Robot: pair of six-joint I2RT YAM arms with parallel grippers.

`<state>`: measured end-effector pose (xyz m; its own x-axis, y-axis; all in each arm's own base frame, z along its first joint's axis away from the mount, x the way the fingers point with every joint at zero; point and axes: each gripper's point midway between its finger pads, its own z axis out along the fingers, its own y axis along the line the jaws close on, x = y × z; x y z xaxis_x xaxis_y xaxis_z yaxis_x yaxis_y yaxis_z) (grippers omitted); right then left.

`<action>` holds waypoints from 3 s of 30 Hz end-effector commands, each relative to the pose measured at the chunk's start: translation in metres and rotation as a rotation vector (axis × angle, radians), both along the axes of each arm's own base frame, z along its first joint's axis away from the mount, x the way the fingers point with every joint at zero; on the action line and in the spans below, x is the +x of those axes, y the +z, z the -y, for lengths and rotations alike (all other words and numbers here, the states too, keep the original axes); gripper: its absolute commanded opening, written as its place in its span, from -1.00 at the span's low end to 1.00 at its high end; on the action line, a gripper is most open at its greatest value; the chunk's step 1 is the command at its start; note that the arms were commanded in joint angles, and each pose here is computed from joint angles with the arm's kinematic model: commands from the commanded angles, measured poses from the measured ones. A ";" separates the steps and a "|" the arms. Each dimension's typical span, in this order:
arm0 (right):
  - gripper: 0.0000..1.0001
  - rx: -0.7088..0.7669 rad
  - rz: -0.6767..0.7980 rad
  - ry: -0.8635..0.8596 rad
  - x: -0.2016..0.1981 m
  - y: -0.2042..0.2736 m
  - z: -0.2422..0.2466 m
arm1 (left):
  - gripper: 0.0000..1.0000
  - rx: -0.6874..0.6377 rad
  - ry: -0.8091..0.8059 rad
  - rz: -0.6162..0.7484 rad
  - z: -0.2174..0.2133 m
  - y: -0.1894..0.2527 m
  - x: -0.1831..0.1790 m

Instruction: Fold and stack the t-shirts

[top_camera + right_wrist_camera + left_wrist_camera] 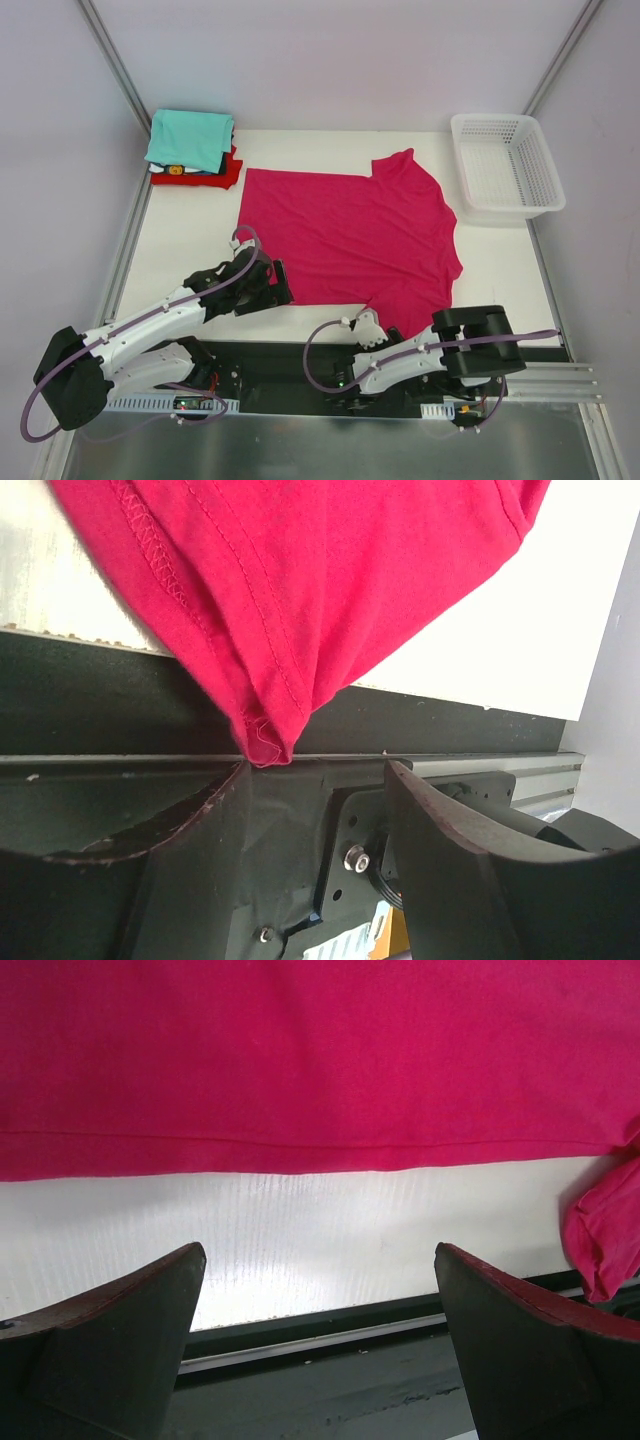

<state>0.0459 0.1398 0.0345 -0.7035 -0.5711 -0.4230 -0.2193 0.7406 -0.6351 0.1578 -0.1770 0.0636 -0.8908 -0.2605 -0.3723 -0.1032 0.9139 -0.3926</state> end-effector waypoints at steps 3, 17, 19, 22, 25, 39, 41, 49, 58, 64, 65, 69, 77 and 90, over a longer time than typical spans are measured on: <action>0.17 0.004 -0.013 -0.030 0.001 -0.005 0.000 | 0.98 -0.016 -0.003 0.014 0.004 0.011 0.001; 0.09 0.010 -0.066 -0.022 0.003 -0.022 -0.011 | 0.98 -0.016 -0.002 0.016 0.004 0.014 0.001; 0.08 0.007 -0.069 -0.023 0.004 -0.023 -0.011 | 0.98 -0.018 0.000 0.017 0.004 0.015 0.001; 0.07 0.004 -0.077 -0.022 0.004 -0.025 -0.011 | 0.98 -0.018 -0.002 0.018 0.004 0.016 0.001; -0.02 0.013 -0.084 -0.029 0.004 -0.028 -0.012 | 0.98 -0.016 -0.001 0.018 0.003 0.016 0.001; -0.77 0.017 -0.097 -0.039 0.003 -0.032 -0.010 | 0.98 -0.014 -0.001 0.014 0.003 0.016 0.000; -0.81 0.021 -0.097 -0.042 0.003 -0.032 -0.010 | 0.98 -0.016 -0.001 0.017 0.003 0.016 0.000; -0.99 0.027 -0.076 -0.038 0.006 -0.024 -0.012 | 0.98 -0.017 -0.003 0.014 0.004 0.017 0.000; -0.99 0.054 -0.033 0.004 0.016 -0.001 -0.037 | 0.98 -0.018 -0.005 0.013 0.006 0.017 -0.001; -0.94 0.084 -0.037 -0.011 0.019 0.005 -0.039 | 0.98 -0.020 -0.011 0.016 0.007 0.019 -0.002; -0.65 0.100 -0.041 -0.021 0.017 0.004 -0.038 | 0.98 -0.018 -0.011 0.015 0.006 0.019 -0.003; 0.25 0.147 -0.013 -0.040 0.015 0.009 -0.035 | 0.98 -0.018 -0.010 0.021 0.004 0.019 -0.003; 0.86 0.104 -0.030 -0.036 0.008 -0.001 -0.041 | 0.98 -0.021 -0.013 0.023 0.004 0.020 -0.004; 0.88 0.027 0.008 -0.151 0.009 -0.002 -0.014 | 0.98 -0.028 -0.009 0.026 0.004 0.022 -0.005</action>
<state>0.0620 0.1685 0.0295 -0.7420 -0.4802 -0.4677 -0.1567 0.8026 -0.5756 0.1508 -0.1785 0.0742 -0.8927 -0.2446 -0.3785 -0.0790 0.9117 -0.4031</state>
